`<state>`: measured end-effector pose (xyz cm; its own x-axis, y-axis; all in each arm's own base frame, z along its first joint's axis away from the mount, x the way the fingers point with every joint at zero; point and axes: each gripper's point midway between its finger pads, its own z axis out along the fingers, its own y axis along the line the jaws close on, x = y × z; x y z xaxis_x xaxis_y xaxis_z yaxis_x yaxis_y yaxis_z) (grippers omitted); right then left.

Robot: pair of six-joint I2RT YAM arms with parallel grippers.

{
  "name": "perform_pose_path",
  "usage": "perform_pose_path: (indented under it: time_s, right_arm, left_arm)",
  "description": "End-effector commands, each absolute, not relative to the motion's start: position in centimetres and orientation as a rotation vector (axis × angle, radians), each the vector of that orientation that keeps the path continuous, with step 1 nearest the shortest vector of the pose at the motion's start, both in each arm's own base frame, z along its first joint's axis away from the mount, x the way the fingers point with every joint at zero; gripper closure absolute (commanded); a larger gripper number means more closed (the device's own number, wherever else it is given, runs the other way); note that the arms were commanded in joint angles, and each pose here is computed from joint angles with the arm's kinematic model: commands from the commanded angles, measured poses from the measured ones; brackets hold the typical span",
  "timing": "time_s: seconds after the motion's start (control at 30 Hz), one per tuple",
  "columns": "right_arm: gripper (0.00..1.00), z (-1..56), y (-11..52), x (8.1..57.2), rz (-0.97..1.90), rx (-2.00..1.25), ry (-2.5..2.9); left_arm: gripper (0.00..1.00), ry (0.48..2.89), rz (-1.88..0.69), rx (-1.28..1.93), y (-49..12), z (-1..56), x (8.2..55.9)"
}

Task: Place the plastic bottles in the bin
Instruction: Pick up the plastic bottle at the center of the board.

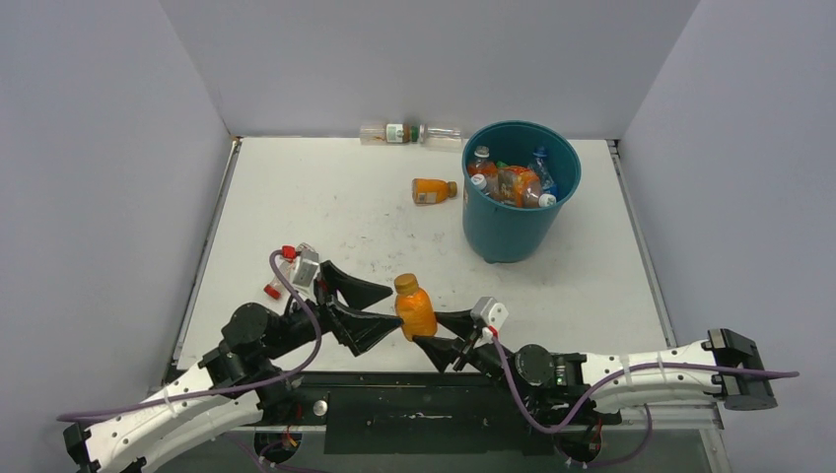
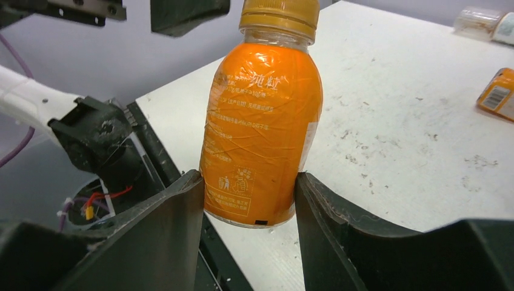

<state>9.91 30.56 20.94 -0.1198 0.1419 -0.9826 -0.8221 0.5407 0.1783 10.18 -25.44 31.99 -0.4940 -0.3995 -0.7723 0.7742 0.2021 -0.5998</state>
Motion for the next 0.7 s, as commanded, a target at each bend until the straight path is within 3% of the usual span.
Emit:
perform_pose_path:
  time_s: [0.0,0.13,0.63,0.67]
  right_arm:
    - [0.85,26.7,29.7,11.1,0.953,-0.454,1.354]
    - [0.85,27.0,29.6,10.9,0.965,-0.452,1.347]
    - [0.86,28.5,31.6,9.3,1.038,-0.519,1.301]
    - [0.86,28.5,31.7,9.2,1.039,-0.522,1.301]
  left_arm:
    - [0.04,1.476,-1.439,0.255,-23.8,31.9,11.4]
    - [0.04,1.433,-1.363,0.119,-21.6,32.0,12.9]
    - [0.0,1.49,-1.577,0.431,-28.1,30.7,10.1]
    - [0.07,1.487,-1.576,0.427,-28.1,30.7,10.2]
